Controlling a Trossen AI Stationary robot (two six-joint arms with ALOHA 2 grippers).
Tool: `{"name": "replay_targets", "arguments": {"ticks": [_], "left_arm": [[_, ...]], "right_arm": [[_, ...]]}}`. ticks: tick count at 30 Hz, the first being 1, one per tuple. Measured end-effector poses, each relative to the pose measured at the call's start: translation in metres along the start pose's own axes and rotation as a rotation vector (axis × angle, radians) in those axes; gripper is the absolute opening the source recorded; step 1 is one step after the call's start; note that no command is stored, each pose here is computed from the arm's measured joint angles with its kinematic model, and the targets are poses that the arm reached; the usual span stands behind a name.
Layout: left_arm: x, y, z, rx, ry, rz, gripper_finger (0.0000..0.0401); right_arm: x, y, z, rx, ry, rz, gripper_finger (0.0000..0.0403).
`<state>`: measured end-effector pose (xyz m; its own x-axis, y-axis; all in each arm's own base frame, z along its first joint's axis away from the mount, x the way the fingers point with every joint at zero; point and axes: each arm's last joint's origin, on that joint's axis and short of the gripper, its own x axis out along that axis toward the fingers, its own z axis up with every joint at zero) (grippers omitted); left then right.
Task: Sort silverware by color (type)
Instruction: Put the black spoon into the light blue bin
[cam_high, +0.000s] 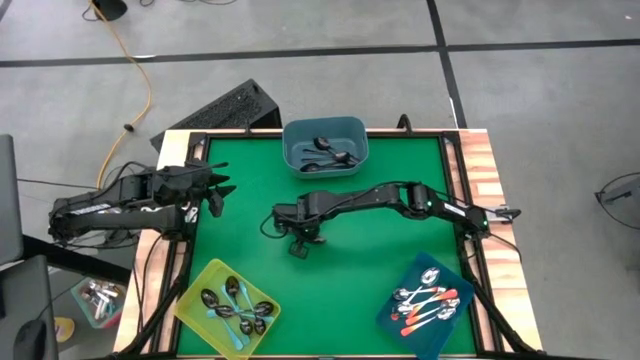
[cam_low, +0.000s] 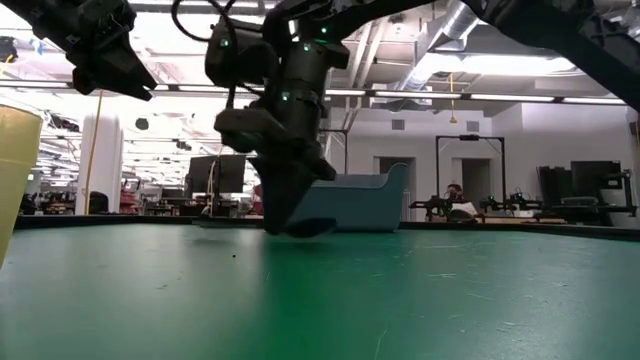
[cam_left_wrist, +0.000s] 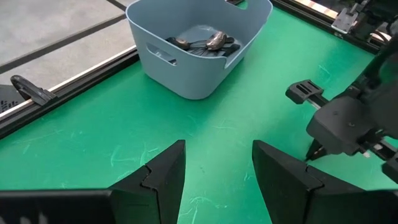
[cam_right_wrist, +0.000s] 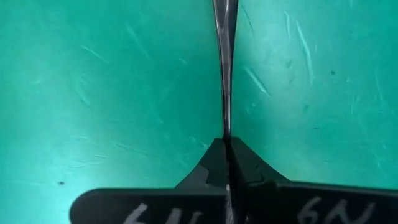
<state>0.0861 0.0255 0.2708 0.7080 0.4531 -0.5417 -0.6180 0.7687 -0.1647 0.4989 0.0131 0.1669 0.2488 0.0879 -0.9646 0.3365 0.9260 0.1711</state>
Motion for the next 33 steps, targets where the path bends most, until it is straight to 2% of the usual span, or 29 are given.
{"name": "replay_targets", "arguments": {"ticks": [21,27,33], "left_arm": [[0.0,-0.001,-0.001,0.0,0.022,-0.05,0.017],[0.0,-0.002,-0.001,-0.001,0.027,-0.062,0.017],[0.0,-0.002,0.0,-0.003,0.024,-0.063,0.017]], "right_arm": [[-0.04,0.027,0.005,0.039,-0.062,0.039,0.0005],[-0.063,0.027,0.002,0.024,-0.054,0.034,0.0005],[-0.079,0.013,0.005,0.026,-0.071,0.014,0.0005]]}}
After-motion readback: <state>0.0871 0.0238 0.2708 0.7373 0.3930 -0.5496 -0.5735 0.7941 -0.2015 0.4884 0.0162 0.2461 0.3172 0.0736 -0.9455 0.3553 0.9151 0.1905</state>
